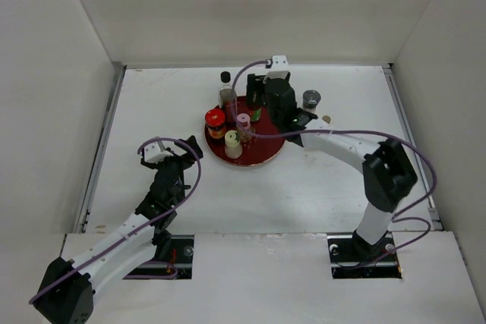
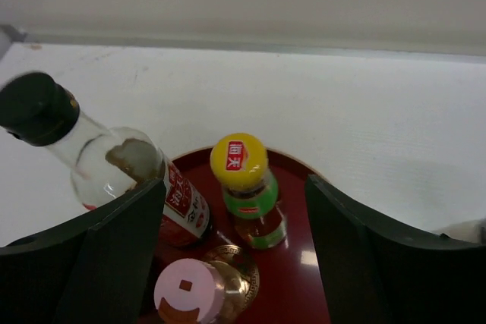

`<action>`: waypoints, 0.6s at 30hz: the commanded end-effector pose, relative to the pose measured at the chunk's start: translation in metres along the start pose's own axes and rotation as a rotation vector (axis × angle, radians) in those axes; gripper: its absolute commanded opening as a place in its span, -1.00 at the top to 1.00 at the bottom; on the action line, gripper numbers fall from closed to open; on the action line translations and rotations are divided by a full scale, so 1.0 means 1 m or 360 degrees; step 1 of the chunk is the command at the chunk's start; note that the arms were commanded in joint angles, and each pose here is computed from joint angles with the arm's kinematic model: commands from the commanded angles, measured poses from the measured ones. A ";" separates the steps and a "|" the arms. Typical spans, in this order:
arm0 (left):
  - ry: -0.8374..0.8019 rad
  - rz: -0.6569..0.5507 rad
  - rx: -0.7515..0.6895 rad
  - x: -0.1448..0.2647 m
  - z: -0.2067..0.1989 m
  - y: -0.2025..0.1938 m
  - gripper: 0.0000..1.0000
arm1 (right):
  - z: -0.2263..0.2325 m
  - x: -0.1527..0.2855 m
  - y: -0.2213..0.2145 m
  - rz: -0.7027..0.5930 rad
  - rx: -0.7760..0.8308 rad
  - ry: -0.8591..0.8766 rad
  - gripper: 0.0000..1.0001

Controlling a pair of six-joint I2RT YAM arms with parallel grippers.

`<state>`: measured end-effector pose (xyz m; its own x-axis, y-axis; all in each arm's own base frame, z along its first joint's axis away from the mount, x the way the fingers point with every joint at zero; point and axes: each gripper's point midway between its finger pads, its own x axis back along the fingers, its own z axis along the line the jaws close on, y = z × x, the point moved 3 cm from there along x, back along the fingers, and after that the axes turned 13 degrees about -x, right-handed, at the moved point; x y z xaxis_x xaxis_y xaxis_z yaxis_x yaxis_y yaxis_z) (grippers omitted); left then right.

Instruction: Organize the condiment bottles

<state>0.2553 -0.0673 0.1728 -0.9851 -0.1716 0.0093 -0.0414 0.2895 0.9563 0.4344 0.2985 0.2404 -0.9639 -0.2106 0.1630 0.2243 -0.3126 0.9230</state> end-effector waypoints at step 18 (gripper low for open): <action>-0.0030 -0.0030 0.0055 -0.002 -0.006 0.006 -1.00 | -0.191 0.006 0.020 0.0208 -0.0074 -0.0576 -1.00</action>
<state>0.2559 -0.0679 0.1694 -0.9851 -0.1706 0.0201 -0.0292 0.2818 0.9590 0.4542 0.0976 0.1938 -0.9174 0.1666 0.3614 0.2870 -0.3519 0.8909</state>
